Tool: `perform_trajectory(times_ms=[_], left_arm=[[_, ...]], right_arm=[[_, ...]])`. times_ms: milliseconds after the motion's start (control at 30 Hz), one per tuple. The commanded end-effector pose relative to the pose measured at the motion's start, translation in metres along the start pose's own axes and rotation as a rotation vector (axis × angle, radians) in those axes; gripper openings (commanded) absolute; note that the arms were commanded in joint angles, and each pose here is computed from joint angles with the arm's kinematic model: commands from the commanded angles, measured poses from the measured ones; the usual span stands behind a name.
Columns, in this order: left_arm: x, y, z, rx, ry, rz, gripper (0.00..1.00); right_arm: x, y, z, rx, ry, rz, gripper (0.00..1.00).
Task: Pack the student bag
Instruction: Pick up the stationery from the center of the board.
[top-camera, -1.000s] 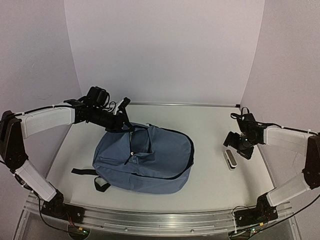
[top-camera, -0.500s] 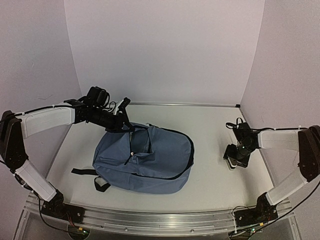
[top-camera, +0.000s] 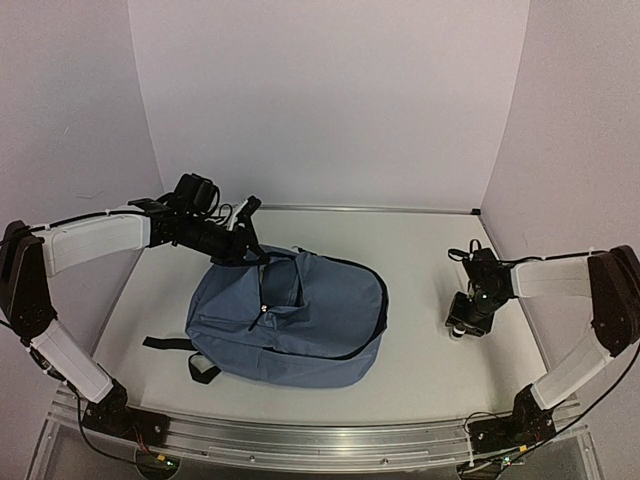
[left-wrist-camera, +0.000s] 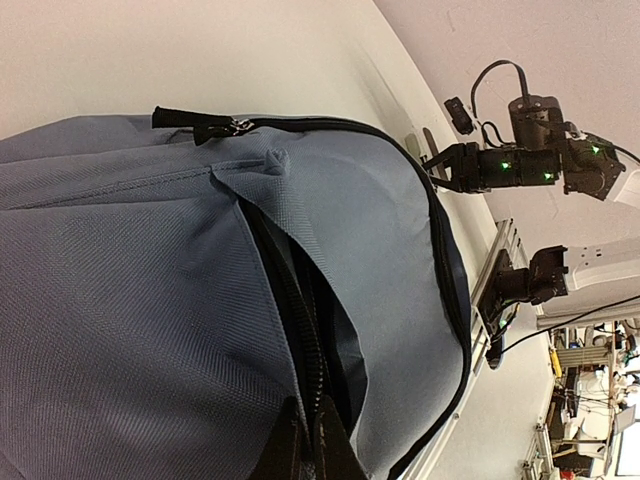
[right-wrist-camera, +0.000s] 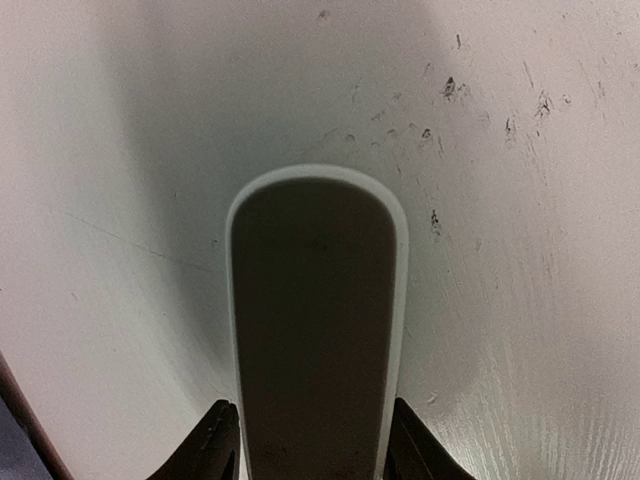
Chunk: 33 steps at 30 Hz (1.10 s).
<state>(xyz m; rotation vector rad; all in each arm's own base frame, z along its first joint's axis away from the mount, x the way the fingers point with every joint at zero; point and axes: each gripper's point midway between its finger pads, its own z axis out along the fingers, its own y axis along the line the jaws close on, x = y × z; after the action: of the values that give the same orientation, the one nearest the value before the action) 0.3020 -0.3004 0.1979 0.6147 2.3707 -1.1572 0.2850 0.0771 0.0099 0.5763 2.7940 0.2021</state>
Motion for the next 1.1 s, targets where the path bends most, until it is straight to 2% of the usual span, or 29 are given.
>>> perform_trajectory(times_ms=[0, 167, 400, 533, 667, 833, 1067], left_arm=[[-0.019, -0.014, -0.007, 0.036, -0.045, 0.06, 0.0], [-0.019, -0.014, -0.007, 0.037, -0.043, 0.059, 0.0], [-0.019, -0.015, -0.007, 0.038, -0.044, 0.059, 0.0], [-0.02, -0.015, -0.008, 0.033, -0.051, 0.058, 0.0], [-0.022, -0.017, -0.01, 0.037, -0.06, 0.046, 0.0], [-0.022, -0.018, -0.01, 0.044, -0.061, 0.048, 0.0], [-0.021, -0.02, -0.01, 0.058, -0.055, 0.05, 0.0]], right_arm=[[0.006, 0.0, 0.007, 0.004, 0.013, -0.01, 0.47], [0.006, -0.001, 0.01, 0.019, 0.01, -0.008, 0.41], [0.002, 0.006, 0.003, -0.005, -0.01, -0.001, 0.21], [-0.006, 0.021, -0.013, -0.072, -0.04, 0.006, 0.17], [-0.021, 0.048, -0.05, -0.209, -0.101, 0.01, 0.15], [-0.03, 0.102, -0.12, -0.454, -0.175, -0.048, 0.12], [0.008, 0.205, -0.199, -0.76, -0.169, -0.272, 0.14]])
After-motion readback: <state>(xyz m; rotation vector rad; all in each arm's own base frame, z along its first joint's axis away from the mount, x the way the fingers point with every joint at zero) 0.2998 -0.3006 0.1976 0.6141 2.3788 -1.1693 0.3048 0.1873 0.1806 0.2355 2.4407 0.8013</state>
